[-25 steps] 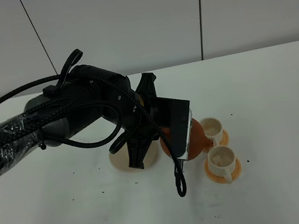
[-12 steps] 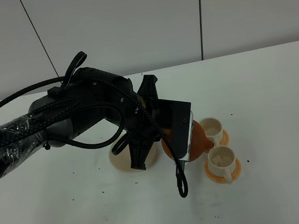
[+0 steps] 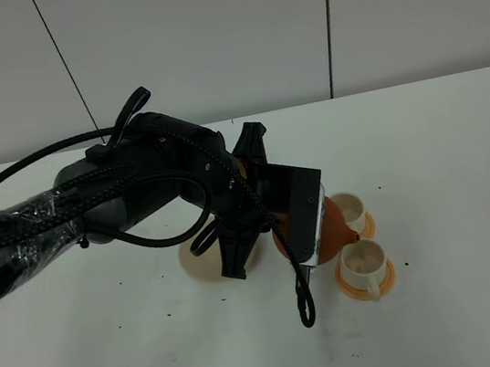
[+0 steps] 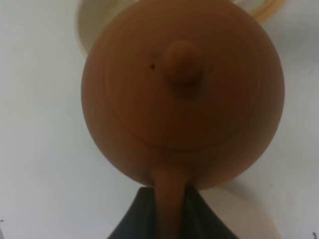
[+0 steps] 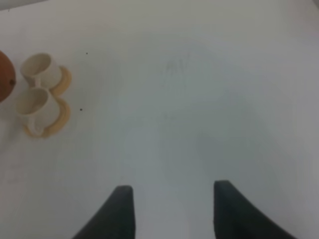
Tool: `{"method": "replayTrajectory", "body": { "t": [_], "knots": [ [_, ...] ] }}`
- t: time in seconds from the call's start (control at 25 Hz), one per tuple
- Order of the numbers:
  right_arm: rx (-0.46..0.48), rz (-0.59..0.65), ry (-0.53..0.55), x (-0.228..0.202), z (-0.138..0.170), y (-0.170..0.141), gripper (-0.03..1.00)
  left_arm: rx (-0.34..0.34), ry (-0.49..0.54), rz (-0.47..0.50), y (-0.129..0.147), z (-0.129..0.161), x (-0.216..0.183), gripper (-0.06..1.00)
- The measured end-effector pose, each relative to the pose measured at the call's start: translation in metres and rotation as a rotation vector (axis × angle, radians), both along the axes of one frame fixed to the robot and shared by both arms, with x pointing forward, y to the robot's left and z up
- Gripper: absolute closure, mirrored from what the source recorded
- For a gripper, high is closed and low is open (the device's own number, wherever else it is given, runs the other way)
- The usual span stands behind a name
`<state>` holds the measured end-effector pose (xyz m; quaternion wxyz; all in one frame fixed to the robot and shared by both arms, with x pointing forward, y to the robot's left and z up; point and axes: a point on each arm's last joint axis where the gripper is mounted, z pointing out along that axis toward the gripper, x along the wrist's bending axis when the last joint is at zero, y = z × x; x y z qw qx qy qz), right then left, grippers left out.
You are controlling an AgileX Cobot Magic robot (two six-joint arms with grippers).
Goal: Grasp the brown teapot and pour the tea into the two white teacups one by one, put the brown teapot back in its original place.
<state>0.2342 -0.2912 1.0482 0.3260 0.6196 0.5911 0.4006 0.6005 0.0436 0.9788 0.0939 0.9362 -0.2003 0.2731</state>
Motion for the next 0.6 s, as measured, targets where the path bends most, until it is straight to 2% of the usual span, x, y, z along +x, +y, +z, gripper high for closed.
{"method": "replayTrajectory", "body": {
  "t": [0.2, 0.6],
  "knots": [
    [0.001, 0.000, 0.000, 0.000, 0.000, 0.000, 0.61, 0.012, 0.019, 0.002, -0.002, -0.012, 0.002, 0.77],
    [0.001, 0.000, 0.000, 0.000, 0.000, 0.000, 0.61, 0.017, 0.010, 0.000, -0.002, -0.012, 0.002, 0.77]
  ]
}}
